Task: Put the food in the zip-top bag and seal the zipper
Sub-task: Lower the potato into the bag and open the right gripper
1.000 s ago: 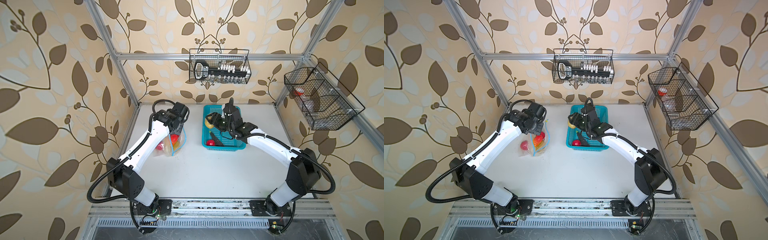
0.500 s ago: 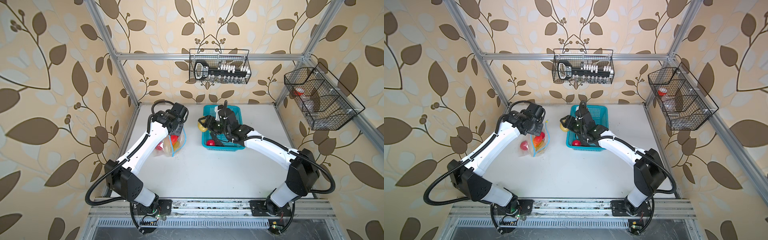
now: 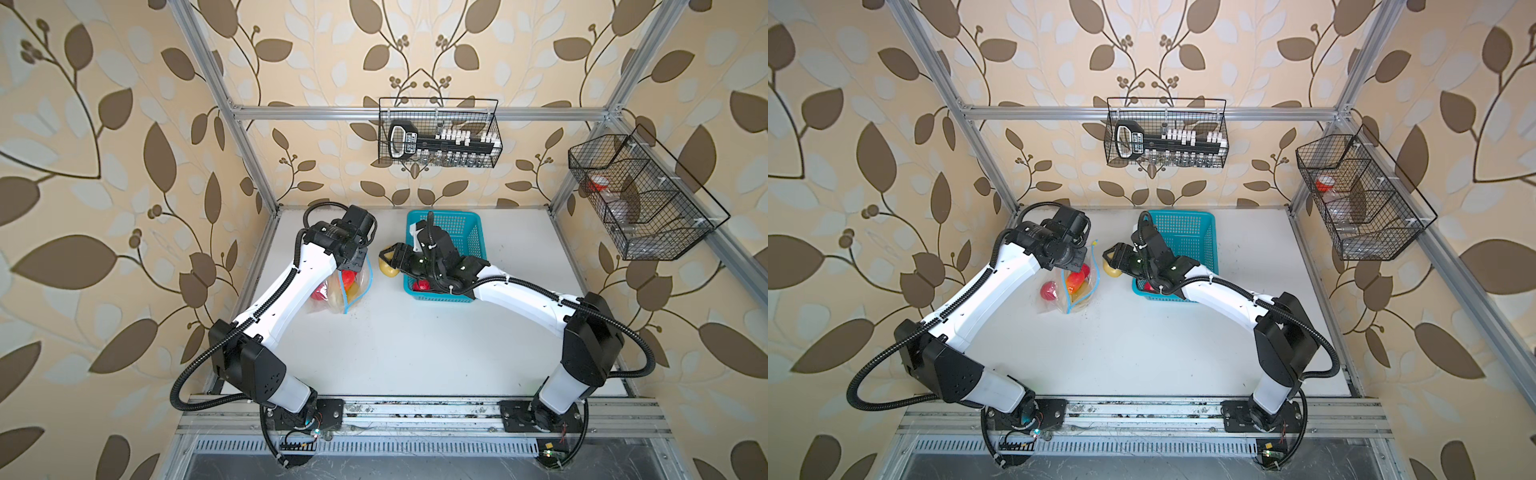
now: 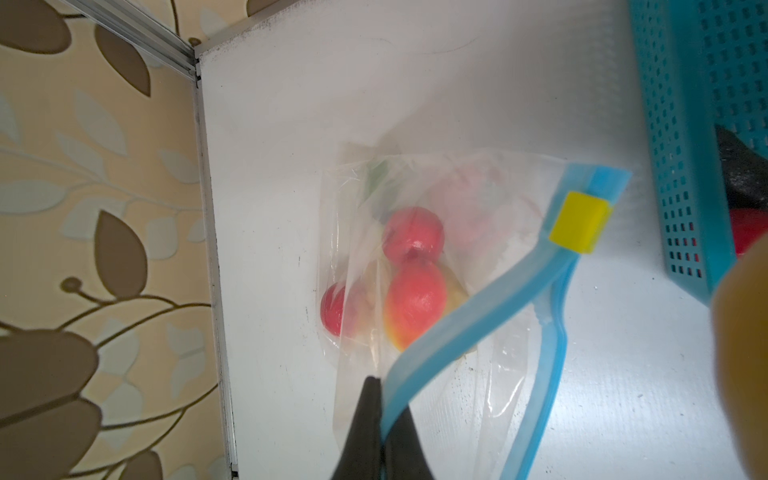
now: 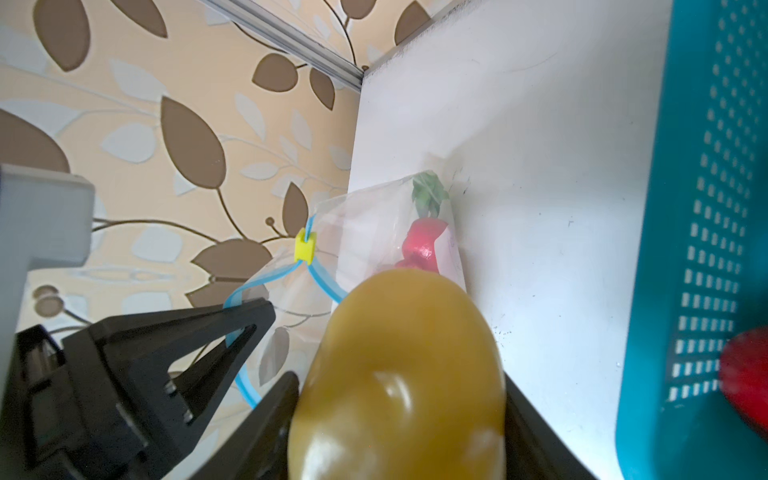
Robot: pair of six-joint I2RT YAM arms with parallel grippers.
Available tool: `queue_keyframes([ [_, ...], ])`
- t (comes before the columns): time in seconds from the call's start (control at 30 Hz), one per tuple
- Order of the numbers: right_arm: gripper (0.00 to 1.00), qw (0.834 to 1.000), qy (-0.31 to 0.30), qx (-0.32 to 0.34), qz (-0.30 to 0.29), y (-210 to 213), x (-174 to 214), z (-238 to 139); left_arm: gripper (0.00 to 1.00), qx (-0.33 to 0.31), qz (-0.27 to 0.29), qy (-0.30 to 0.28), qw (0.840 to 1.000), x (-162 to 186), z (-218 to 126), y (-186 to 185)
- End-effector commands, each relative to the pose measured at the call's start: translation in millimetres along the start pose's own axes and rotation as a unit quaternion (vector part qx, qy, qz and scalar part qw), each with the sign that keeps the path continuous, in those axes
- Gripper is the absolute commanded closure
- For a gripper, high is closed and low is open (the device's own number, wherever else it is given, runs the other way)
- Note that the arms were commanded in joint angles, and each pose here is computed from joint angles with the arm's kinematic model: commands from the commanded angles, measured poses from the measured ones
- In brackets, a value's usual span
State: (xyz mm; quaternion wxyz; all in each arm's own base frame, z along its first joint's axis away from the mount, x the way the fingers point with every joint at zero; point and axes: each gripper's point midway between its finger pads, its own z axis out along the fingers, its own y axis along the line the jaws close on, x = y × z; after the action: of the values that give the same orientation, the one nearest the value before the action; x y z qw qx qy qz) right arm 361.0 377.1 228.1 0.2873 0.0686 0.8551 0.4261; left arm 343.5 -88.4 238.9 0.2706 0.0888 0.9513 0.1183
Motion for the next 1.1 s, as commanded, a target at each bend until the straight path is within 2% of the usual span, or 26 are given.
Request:
queue_keyframes([
  [0.0,0.43,0.999,0.001,-0.033,0.001,26.0,1.2,5.2,1.00,-0.001,-0.015,-0.020,1.000,-4.2,-12.5,10.2],
  [0.57,0.43,0.997,0.045,-0.063,-0.014,52.9,46.4,33.1,1.00,-0.003,-0.017,-0.018,1.000,-4.8,-11.6,11.1],
  [0.9,0.43,0.997,0.033,-0.064,-0.022,60.7,50.4,52.6,1.00,0.005,-0.022,-0.019,1.000,-6.5,-15.5,10.3],
  [1.07,0.38,0.998,0.005,-0.055,-0.018,60.4,45.1,65.4,1.00,0.017,-0.026,-0.019,0.999,-7.5,-19.4,8.1],
])
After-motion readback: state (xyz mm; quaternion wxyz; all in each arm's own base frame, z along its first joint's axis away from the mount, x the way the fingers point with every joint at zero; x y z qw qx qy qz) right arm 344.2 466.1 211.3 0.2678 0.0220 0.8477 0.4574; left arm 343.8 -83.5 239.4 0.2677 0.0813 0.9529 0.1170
